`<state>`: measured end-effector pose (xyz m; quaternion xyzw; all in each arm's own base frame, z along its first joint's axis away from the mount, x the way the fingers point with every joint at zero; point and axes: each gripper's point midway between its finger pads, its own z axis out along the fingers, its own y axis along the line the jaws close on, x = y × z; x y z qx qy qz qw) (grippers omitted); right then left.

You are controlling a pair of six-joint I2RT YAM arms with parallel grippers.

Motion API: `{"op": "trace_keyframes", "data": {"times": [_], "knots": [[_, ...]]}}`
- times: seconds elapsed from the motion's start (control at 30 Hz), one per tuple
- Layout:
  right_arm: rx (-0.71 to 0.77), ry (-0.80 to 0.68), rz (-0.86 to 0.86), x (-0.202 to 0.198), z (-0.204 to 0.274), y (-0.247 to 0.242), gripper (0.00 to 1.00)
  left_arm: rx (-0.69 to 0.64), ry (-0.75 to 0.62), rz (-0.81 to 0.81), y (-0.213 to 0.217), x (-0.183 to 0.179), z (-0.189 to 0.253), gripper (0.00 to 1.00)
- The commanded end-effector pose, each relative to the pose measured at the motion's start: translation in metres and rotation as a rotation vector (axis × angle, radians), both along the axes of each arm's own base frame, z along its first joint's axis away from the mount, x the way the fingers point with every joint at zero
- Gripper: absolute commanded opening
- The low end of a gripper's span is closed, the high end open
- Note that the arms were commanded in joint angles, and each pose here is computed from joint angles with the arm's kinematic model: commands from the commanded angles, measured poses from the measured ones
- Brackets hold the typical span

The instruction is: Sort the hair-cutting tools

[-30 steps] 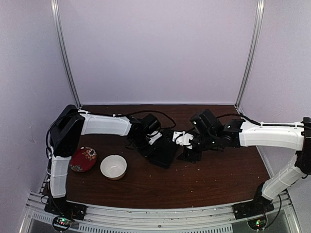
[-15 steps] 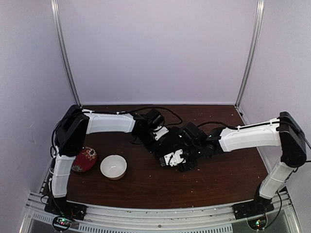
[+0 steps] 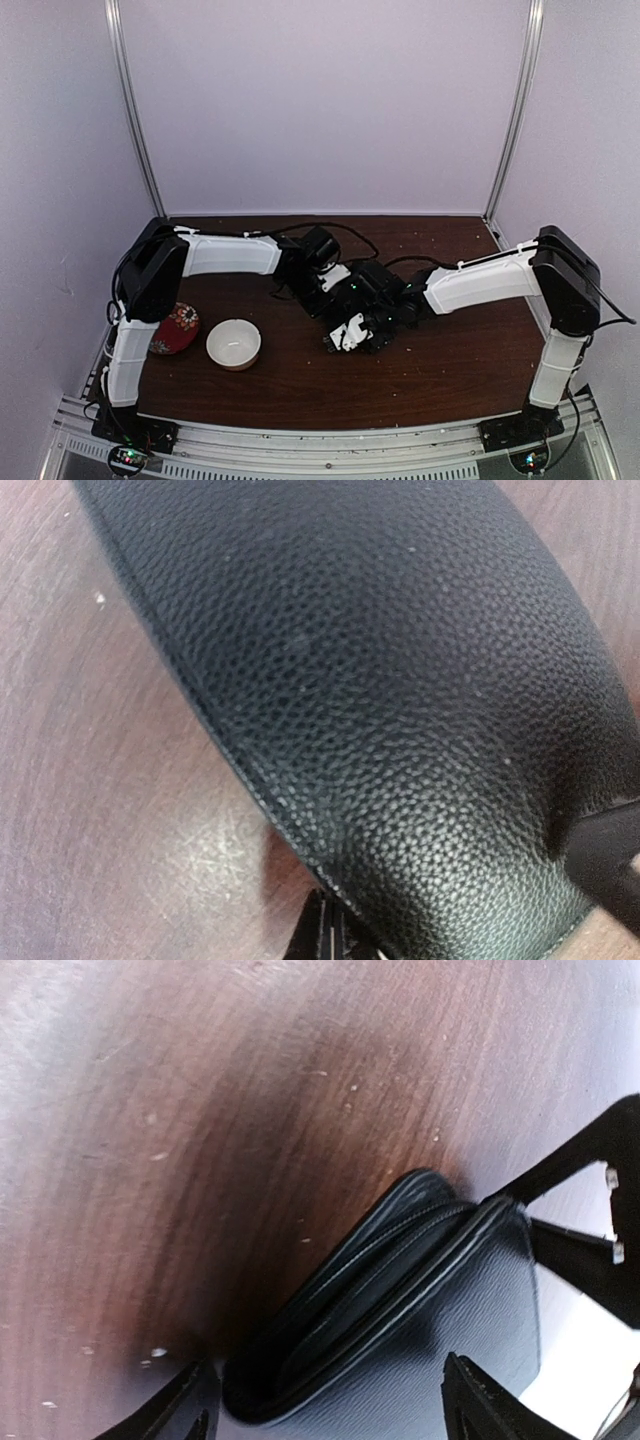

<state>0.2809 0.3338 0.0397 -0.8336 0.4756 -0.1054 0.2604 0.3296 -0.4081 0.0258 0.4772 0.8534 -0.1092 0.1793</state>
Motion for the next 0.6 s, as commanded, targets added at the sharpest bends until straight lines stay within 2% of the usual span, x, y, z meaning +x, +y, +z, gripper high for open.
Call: {"op": "trace_keyframes", "data": {"times": [0.0,0.17,0.2,0.33,0.4,0.57], "knots": [[-0.076,0.017,0.023,0.008,-0.014,-0.001,0.73,-0.07,-0.013,-0.043,-0.02,0.004,0.009,0.0],[-0.148,0.148,-0.034,0.003,-0.031,-0.001,0.47,-0.05,0.023,-0.022,-0.007,-0.008,0.009,0.0],[-0.156,0.153,-0.042,0.003,-0.034,-0.003,0.45,-0.045,0.034,-0.017,-0.002,-0.014,0.01,0.0],[-0.162,0.156,-0.08,0.002,-0.042,-0.011,0.41,-0.035,0.101,-0.026,0.017,-0.052,0.009,0.0],[-0.149,0.167,-0.102,0.002,-0.043,-0.011,0.4,-0.057,0.178,-0.049,0.019,-0.076,0.008,0.0],[-0.09,0.181,-0.171,0.004,-0.041,-0.003,0.39,-0.157,0.293,-0.075,-0.002,-0.121,0.017,0.0]]}}
